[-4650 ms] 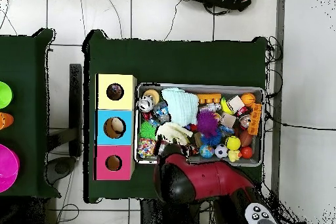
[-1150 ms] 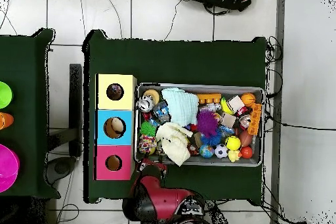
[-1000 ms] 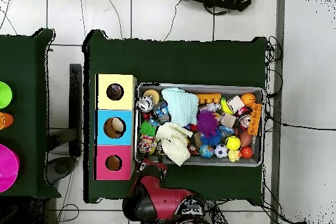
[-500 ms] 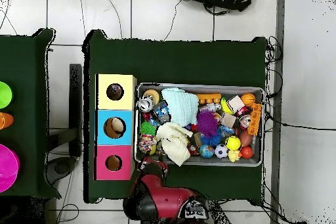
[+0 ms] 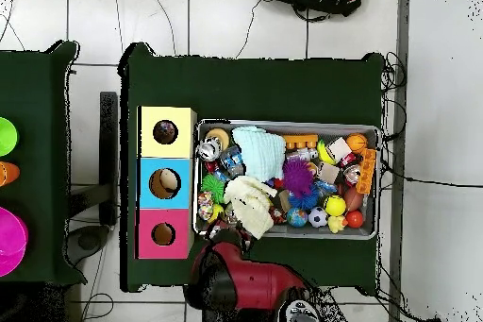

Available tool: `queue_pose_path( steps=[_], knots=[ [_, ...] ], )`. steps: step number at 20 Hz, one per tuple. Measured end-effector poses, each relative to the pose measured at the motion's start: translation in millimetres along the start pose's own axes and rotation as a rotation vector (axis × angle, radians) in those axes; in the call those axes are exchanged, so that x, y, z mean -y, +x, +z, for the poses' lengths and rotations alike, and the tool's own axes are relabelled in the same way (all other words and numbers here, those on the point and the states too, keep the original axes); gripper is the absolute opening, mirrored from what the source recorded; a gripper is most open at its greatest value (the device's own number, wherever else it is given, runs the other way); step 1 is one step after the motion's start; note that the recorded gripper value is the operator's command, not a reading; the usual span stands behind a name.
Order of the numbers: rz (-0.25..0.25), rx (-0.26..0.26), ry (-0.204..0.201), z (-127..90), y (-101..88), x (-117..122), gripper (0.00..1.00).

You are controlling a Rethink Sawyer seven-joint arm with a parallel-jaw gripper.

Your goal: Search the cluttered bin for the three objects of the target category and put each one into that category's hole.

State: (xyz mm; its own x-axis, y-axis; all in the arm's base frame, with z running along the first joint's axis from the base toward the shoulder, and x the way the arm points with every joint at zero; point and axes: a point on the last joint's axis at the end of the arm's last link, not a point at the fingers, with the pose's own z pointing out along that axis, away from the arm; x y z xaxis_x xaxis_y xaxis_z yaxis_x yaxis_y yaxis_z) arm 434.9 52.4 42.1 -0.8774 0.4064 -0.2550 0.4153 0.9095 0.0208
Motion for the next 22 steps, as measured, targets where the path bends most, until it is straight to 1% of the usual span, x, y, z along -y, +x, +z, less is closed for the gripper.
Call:
queue_pose_path(
  steps=[4,15,19,22],
  knots=[
    [0.000,0.008,-0.003,2,-2.9,-1,1.00],
    [0.003,0.007,-0.002,4,-2.9,-5,1.00],
    [0.018,0.017,-0.003,1,-7.1,-9,1.00],
    [0.036,0.034,-0.007,-3,-14.0,-17,1.00]
  ],
)
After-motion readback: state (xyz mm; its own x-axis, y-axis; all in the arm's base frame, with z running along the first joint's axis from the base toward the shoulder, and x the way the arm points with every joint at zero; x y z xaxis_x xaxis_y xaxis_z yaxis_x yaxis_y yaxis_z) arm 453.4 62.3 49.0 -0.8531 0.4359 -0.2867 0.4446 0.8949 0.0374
